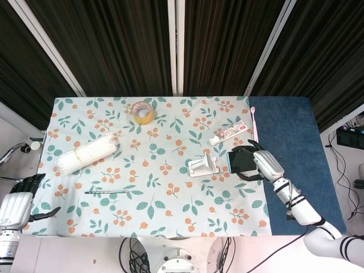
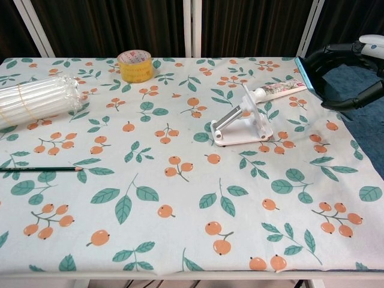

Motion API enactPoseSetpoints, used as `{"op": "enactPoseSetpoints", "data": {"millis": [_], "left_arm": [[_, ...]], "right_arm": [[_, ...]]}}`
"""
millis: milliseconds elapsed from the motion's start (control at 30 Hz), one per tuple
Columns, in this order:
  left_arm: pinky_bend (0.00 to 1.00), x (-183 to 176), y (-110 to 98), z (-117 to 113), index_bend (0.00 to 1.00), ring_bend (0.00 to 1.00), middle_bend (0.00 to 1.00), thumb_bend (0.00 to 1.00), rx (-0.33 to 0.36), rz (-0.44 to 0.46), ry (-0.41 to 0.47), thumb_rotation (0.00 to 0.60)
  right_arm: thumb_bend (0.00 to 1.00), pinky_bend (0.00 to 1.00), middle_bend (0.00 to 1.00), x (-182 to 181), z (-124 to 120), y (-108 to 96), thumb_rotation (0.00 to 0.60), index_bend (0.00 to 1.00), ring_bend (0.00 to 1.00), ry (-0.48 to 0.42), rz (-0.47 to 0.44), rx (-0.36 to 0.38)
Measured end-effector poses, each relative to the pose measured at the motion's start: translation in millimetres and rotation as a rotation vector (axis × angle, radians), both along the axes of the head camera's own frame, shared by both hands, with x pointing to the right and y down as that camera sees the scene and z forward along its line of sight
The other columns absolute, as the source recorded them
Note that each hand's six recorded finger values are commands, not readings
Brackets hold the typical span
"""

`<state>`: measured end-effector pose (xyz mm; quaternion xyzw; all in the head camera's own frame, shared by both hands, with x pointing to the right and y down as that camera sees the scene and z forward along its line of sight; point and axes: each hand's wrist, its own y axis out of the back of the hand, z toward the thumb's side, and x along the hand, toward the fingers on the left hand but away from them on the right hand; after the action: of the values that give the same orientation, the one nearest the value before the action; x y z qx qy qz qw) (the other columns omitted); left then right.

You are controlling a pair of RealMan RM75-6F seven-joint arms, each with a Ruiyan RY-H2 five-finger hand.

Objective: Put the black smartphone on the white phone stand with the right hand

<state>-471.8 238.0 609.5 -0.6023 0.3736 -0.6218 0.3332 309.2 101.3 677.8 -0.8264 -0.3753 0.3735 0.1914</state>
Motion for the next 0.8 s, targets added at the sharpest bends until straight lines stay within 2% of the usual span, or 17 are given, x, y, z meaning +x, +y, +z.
{"op": "enactPoseSetpoints", "data": {"millis": [200,467,800], "left_arm": [[0.22,-2,2,2,0.1,0.13,0.11,0.06,-0.008,-0.006,0.002,0.327],[0.22,-2,5,6,0.1,0.13,0.11,0.06,-0.011,-0.008,0.011,0.322],[0.22,-8,9,7,0.1,0.13,0.11,0.06,-0.019,-0.019,0.009,0.325]], "right_arm": [[0.29,0.0,0.34,-26,1,-1,0.6,0.55,0.29,-0.166,0.071,-0.05],[0.29,0.0,0.32,-54,15,3,0.6,0.56,0.29,-0.353,0.2,-0.128],[0.29,0.0,0.31,-59,28,0,0.6,0.56,0.29,-0.425,0.29,-0.168]]}}
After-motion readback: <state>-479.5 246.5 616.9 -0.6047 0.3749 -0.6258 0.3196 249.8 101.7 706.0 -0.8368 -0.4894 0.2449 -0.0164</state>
